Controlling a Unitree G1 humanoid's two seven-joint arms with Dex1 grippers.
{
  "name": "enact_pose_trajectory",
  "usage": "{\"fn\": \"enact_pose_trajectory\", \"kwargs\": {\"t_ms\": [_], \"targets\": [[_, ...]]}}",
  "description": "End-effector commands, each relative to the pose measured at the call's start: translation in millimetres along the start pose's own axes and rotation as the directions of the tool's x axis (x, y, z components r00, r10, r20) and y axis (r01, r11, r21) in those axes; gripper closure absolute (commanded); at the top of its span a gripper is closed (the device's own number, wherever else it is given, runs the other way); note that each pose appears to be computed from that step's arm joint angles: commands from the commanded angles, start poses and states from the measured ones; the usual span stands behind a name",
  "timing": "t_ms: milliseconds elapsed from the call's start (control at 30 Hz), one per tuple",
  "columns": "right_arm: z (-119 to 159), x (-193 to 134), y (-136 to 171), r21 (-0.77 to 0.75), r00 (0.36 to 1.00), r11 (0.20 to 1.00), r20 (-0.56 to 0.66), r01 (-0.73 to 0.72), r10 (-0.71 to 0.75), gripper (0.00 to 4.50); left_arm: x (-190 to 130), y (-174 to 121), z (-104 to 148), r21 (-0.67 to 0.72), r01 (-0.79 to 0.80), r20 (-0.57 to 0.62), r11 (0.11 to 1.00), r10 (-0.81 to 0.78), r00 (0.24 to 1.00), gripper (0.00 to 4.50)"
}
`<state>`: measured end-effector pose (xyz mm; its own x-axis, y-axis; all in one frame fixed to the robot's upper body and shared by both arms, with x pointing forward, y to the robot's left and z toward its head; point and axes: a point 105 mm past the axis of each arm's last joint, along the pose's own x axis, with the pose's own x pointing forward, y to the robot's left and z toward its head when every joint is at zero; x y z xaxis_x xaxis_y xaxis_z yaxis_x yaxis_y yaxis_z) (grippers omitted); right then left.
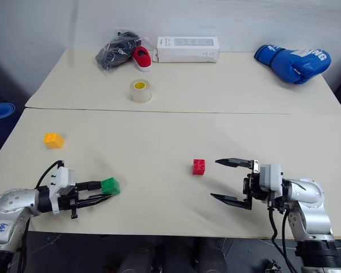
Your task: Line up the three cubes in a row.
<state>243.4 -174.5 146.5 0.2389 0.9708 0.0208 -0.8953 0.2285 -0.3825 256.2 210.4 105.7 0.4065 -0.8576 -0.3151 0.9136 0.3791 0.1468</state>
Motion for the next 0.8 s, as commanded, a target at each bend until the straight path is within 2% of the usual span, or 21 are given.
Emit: {"fn": "enact_pose_trajectory", "kwargs": {"t_ms": [33,200,400,533,733,800], "targets": [[12,-9,-4,-0.038,0.999,0.999,-0.006,0.037,-0.037,0.0,21,3,25,0.105,0.096,0.017,0.99,-0.099,0.995,3.05],[12,-15,-3,-0.033,0.997,0.997,-0.023,0.073,-0.074,0.0,64,15,44,0.223,0.265,-0.055,0.938,-0.259,0.964,3.05],[14,-17,2,-0.03,0.994,0.994,-0.033,0.101,-0.102,0.0,103,31,53,0.265,0.387,-0.126,0.883,-0.366,0.922,3.05],[15,-21,6,-0.032,0.99,0.991,-0.045,0.132,-0.134,0.0,115,38,46,0.273,0.42,-0.177,0.865,-0.384,0.906,3.05],[14,-22,12,-0.021,0.985,0.987,-0.052,0.161,-0.162,0.0,124,44,42,0.273,0.411,-0.185,0.87,-0.372,0.91,3.05],[14,-22,13,-0.019,0.985,0.987,-0.052,0.162,-0.163,0.0,124,46,42,0.268,0.399,-0.185,0.877,-0.359,0.915,2.32]]}}
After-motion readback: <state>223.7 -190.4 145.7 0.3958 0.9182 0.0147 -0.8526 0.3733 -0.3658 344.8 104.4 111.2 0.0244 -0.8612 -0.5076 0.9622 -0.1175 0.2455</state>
